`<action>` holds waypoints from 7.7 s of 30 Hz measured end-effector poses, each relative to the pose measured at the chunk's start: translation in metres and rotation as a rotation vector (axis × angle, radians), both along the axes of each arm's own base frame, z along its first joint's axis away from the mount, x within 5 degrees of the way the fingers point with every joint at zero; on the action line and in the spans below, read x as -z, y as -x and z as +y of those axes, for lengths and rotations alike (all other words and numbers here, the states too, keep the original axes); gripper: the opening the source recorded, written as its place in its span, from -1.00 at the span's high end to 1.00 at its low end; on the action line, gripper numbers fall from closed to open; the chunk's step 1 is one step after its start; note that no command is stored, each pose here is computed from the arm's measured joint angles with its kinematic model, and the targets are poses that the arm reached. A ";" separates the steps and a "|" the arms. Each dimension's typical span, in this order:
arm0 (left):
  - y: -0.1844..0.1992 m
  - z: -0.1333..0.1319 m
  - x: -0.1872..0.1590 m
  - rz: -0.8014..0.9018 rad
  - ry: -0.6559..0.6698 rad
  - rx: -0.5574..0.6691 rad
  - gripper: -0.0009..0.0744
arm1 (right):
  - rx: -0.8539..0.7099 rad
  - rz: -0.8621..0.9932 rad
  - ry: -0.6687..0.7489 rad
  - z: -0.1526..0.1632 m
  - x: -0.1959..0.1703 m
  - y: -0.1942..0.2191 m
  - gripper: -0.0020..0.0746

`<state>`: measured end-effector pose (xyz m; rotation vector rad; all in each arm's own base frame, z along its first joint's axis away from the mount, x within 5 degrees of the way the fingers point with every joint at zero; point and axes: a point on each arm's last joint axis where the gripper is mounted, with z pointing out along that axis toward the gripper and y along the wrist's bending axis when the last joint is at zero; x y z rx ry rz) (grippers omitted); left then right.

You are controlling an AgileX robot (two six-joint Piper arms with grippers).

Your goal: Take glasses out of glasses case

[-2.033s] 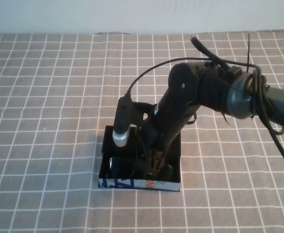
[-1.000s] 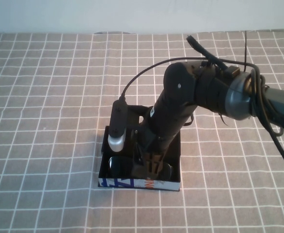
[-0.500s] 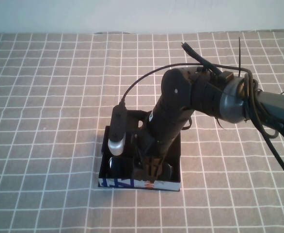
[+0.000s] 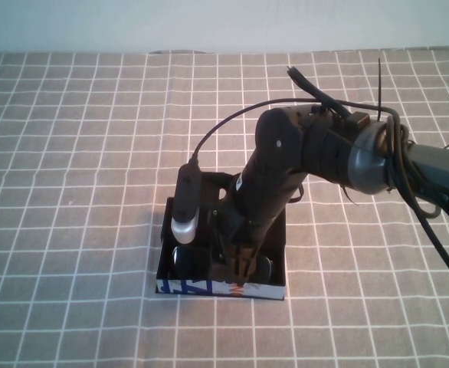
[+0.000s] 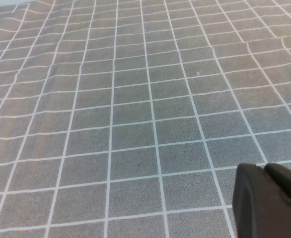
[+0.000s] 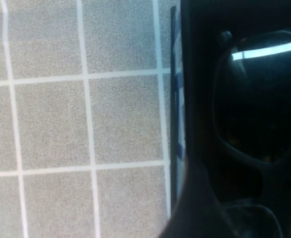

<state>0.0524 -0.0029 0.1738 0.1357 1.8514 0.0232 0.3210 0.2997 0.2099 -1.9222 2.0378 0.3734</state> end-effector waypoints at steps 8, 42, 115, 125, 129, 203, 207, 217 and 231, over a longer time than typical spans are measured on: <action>0.000 0.000 0.000 0.000 0.000 0.000 0.99 | 0.004 -0.010 0.000 -0.001 0.000 -0.002 -0.06; 0.000 0.000 0.000 0.000 0.000 0.000 0.99 | 0.011 -0.072 0.004 -0.002 0.002 -0.009 0.09; 0.000 0.000 0.000 0.000 0.000 0.000 0.99 | 1.137 0.126 -0.082 -0.099 -0.061 0.012 0.80; 0.000 0.000 0.000 0.000 0.000 0.000 0.99 | 1.504 0.278 -0.041 -0.169 0.002 0.017 0.80; 0.000 0.000 0.000 0.000 0.000 0.000 0.99 | 1.531 0.292 -0.062 -0.173 0.009 0.017 0.80; 0.000 0.000 0.000 0.000 0.000 0.000 0.99 | 1.324 -0.646 -0.871 -0.294 0.026 0.264 0.99; 0.000 0.000 0.000 0.000 0.000 0.000 0.99 | 1.353 -0.613 -0.841 -0.296 0.031 0.266 0.99; 0.000 0.000 0.000 0.000 0.000 0.000 0.99 | 1.313 -0.597 -0.798 -0.293 0.034 0.267 0.99; 0.000 0.000 0.000 0.000 0.000 0.000 0.99 | 1.217 -0.597 -0.780 -0.287 0.034 0.268 0.99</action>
